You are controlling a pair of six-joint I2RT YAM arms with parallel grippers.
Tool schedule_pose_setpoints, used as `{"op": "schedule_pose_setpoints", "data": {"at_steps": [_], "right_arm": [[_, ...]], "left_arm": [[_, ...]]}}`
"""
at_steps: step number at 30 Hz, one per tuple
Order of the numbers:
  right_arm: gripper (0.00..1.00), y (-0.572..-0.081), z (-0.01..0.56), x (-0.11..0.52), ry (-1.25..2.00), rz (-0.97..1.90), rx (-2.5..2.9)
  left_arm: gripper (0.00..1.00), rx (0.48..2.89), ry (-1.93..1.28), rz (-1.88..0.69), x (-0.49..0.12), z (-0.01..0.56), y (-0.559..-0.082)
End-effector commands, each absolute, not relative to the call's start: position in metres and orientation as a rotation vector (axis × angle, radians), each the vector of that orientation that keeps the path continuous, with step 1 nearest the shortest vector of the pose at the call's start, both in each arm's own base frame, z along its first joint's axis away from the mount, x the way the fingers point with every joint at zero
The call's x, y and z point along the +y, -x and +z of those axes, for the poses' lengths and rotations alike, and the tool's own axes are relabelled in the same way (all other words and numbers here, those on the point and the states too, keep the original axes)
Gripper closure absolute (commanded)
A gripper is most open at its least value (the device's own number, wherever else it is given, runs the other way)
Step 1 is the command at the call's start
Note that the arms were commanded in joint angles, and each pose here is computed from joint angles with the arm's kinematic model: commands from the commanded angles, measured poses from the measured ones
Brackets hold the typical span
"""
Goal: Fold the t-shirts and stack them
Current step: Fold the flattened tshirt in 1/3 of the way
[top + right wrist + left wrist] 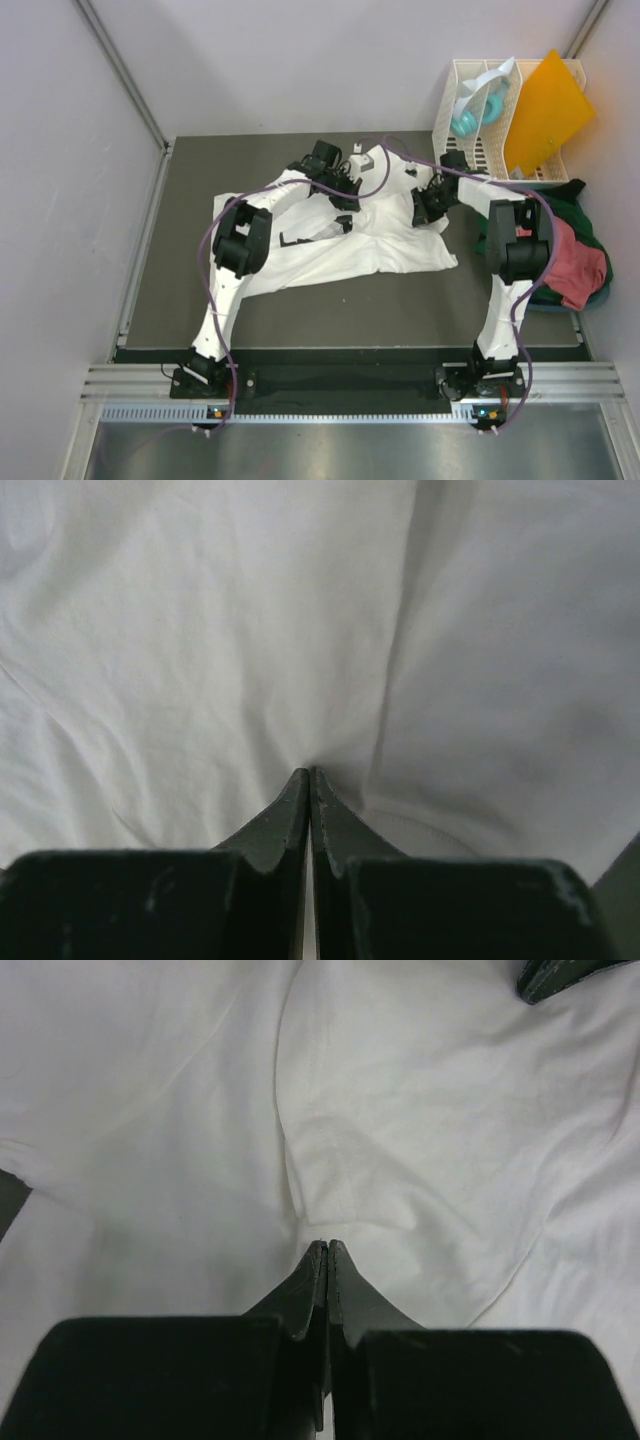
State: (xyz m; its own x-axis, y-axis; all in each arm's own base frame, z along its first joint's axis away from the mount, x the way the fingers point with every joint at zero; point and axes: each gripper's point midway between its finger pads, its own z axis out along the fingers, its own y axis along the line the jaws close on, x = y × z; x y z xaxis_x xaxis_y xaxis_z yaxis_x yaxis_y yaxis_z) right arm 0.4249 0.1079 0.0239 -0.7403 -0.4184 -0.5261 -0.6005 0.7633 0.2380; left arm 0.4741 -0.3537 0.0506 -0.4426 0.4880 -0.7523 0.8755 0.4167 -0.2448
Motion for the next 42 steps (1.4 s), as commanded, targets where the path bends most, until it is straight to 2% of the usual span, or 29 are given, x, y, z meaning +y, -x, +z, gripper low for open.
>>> {"op": "schedule_pose_setpoints", "data": {"at_steps": [1,8,15,21,27,32,37,42], "right_arm": [[1.00,-0.419,0.008,0.112,0.824,0.502,2.547],[1.00,-0.421,0.007,0.115,0.835,0.502,2.546],[1.00,-0.421,0.006,0.115,0.840,0.495,2.555],[1.00,-0.421,0.005,0.113,0.837,0.483,2.561],[1.00,-0.420,0.004,0.113,0.842,0.479,2.560],[1.00,-0.420,0.005,0.113,0.844,0.476,2.558],[1.00,-0.421,0.006,0.112,0.849,0.466,2.557],[1.00,-0.422,0.005,0.112,0.852,0.458,2.558]], "left_arm": [[1.00,2.008,-1.202,-0.896,-0.356,0.083,-0.471],[1.00,2.044,-1.204,-0.893,-0.353,0.068,-0.469],[1.00,2.117,-1.118,-0.582,-0.328,0.044,-0.507],[1.00,2.109,-1.133,-0.510,-0.322,0.047,-0.511],[1.00,2.018,-1.102,-0.618,-0.331,0.082,-0.505],[1.00,1.959,-1.146,-0.815,-0.342,0.103,-0.481],[1.00,1.929,-1.166,-0.872,-0.345,0.108,-0.473],[1.00,1.977,-1.202,-0.917,-0.347,0.090,-0.465]]}}
